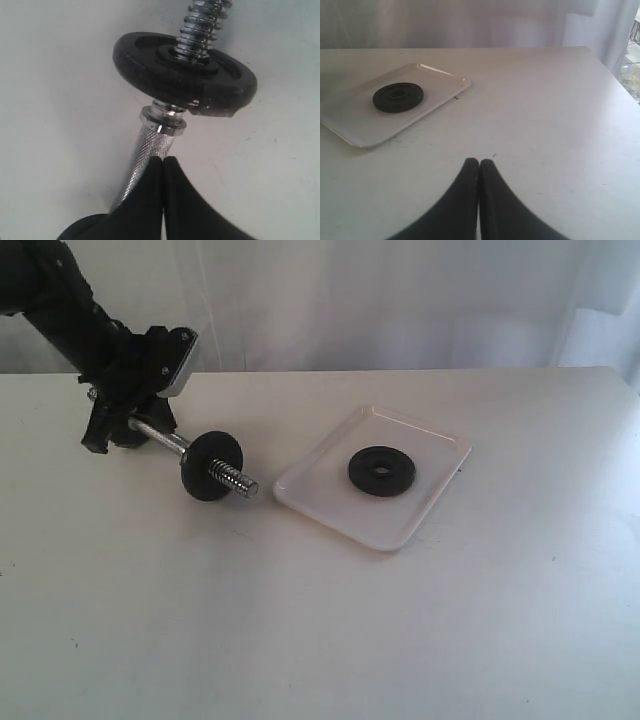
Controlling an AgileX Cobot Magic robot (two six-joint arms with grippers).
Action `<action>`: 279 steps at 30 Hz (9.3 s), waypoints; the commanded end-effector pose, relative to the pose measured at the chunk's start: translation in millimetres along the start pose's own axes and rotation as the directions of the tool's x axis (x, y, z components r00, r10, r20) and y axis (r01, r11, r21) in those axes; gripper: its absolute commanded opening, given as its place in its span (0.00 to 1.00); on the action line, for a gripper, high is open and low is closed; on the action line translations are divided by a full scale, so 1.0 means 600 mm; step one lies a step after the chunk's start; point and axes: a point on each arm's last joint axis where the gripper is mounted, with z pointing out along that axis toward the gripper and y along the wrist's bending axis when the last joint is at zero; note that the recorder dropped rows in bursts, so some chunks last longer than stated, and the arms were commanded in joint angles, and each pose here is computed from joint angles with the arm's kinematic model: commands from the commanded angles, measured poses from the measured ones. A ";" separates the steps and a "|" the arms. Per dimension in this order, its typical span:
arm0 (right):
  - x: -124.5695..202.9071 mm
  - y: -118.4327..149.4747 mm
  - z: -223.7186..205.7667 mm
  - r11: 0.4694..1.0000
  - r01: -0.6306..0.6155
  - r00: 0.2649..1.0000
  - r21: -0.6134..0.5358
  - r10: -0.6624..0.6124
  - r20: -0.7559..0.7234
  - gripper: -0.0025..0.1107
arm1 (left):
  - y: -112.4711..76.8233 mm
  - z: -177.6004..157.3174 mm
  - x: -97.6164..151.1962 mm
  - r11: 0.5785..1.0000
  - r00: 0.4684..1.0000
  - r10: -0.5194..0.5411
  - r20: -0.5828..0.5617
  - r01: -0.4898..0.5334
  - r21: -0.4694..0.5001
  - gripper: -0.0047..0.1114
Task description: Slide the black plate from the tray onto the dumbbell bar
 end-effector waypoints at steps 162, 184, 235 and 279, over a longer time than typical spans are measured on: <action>-0.125 0.001 -0.060 0.886 -0.295 0.560 -0.357 0.463 0.687 0.02 | -0.091 0.119 -0.109 0.862 0.890 -0.423 0.171 0.337 0.377 0.04; -0.324 0.143 0.352 0.944 0.040 0.994 -0.327 -0.005 0.108 0.02 | -0.090 0.118 -0.110 0.861 0.886 -0.429 0.176 0.341 0.377 0.04; -0.130 0.211 0.588 0.860 0.372 0.714 -0.349 -0.505 -0.484 0.03 | -0.085 0.116 -0.121 0.839 0.841 -0.488 0.234 0.379 0.390 0.04; -0.052 0.216 0.641 0.932 0.203 0.816 -0.301 -0.331 -0.474 0.95 | -0.083 0.116 -0.122 0.839 0.836 -0.494 0.240 0.386 0.383 0.04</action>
